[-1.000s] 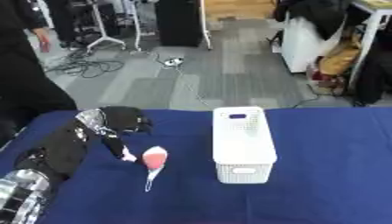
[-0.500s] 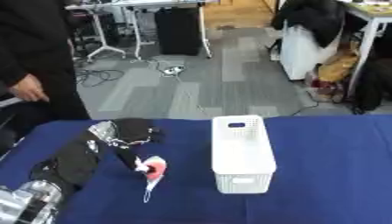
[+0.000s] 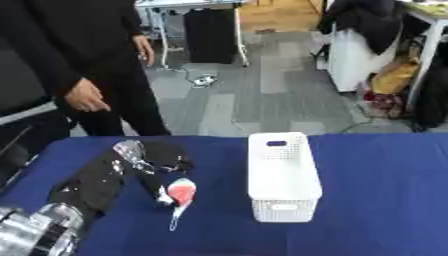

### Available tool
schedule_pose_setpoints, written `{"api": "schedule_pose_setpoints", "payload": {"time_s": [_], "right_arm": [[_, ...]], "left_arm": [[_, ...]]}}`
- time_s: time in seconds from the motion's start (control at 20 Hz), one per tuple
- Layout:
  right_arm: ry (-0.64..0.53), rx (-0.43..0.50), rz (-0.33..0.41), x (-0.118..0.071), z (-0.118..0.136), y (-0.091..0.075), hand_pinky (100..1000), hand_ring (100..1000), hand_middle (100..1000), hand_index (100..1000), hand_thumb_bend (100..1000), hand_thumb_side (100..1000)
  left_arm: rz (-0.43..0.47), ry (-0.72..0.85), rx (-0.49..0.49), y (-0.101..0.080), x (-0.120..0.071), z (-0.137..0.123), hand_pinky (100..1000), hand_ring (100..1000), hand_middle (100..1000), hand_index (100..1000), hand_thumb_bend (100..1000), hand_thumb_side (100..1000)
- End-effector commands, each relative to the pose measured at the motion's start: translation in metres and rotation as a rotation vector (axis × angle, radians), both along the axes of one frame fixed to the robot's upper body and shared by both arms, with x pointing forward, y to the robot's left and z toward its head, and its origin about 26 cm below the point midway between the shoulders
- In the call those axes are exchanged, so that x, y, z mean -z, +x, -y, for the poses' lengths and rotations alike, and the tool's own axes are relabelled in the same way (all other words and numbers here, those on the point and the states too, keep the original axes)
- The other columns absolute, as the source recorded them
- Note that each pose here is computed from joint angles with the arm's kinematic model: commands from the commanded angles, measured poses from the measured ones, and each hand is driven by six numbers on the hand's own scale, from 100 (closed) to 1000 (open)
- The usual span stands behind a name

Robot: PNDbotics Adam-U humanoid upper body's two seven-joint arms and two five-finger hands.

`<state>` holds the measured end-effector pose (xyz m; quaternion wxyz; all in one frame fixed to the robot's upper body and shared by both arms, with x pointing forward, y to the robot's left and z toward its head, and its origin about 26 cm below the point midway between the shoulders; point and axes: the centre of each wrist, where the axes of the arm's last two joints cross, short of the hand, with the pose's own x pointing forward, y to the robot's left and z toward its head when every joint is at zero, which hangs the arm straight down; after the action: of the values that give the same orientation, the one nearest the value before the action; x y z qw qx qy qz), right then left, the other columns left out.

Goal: Pick up objects on the table and place them in the box.

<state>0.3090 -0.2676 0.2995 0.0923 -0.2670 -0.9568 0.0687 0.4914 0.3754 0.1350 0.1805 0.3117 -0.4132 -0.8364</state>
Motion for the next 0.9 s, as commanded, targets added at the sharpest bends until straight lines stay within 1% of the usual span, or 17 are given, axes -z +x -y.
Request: {"api": "schedule_pose_setpoints", "payload": {"time_s": [0.05, 0.35, 0.55, 0.65, 0.7, 0.75, 0.8, 0.9], "right_arm": [[-0.019, 0.0, 0.024, -0.007, 0.001, -0.003, 231, 424, 455, 1000, 148, 1000], [-0.023, -0.004, 0.026, -0.007, 0.001, -0.003, 231, 424, 455, 1000, 148, 1000], [-0.023, -0.008, 0.028, -0.008, 0.0, -0.003, 231, 424, 455, 1000, 146, 1000], [-0.022, -0.01, 0.031, -0.008, 0.0, -0.003, 232, 424, 455, 1000, 148, 1000], [-0.021, -0.011, 0.032, -0.008, 0.0, -0.003, 232, 424, 454, 1000, 148, 1000], [-0.02, -0.012, 0.033, -0.008, 0.0, -0.003, 232, 424, 454, 1000, 148, 1000], [-0.02, -0.013, 0.034, -0.009, 0.0, -0.003, 232, 424, 454, 1000, 148, 1000], [-0.019, -0.014, 0.035, -0.009, 0.0, -0.003, 232, 424, 454, 1000, 148, 1000]], "left_arm": [[0.025, -0.007, -0.002, 0.004, -0.02, -0.004, 980, 940, 927, 926, 402, 1000], [-0.016, 0.028, 0.004, 0.002, -0.007, 0.002, 987, 949, 933, 928, 414, 1000], [0.006, 0.039, 0.03, 0.003, -0.008, 0.005, 1000, 956, 933, 929, 430, 1000], [0.015, 0.039, 0.044, 0.003, -0.007, 0.006, 991, 940, 922, 930, 446, 1000], [0.019, 0.041, 0.05, 0.003, -0.006, 0.006, 836, 805, 866, 923, 458, 946], [0.022, 0.041, 0.053, 0.002, -0.006, 0.005, 639, 625, 784, 920, 468, 864], [0.021, 0.043, 0.053, 0.001, -0.004, 0.003, 568, 567, 750, 919, 471, 830], [0.016, 0.054, 0.048, 0.0, -0.003, 0.0, 460, 500, 695, 916, 475, 773]]}}
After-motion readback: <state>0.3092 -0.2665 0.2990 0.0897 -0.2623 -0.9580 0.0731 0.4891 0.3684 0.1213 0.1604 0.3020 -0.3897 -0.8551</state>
